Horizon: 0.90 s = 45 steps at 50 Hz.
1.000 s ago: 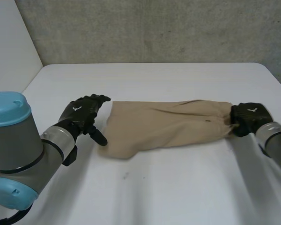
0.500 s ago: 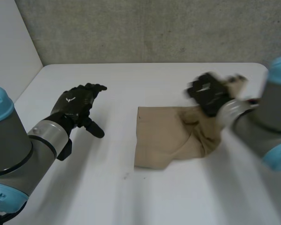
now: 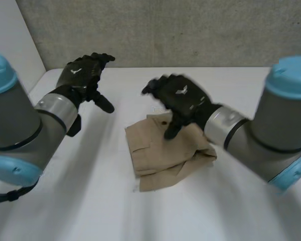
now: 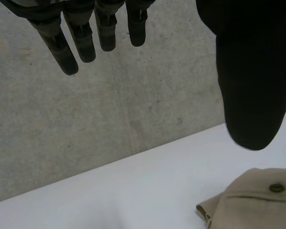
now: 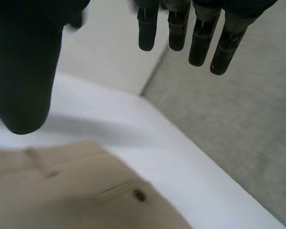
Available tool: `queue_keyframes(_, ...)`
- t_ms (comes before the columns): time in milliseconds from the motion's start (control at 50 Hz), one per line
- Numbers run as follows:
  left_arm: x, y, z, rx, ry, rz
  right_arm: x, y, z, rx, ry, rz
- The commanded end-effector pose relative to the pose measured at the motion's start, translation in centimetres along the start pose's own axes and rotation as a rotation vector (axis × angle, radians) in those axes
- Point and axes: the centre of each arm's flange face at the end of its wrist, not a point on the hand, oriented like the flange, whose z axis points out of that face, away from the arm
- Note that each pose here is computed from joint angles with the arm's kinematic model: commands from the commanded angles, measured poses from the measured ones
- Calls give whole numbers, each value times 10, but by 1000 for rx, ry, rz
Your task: Fold the shorts.
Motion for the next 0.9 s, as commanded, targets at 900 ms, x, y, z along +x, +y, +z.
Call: queue_keyframes(900, 87, 91, -3, -306, 46, 122, 73, 74, 11, -291, 256, 89)
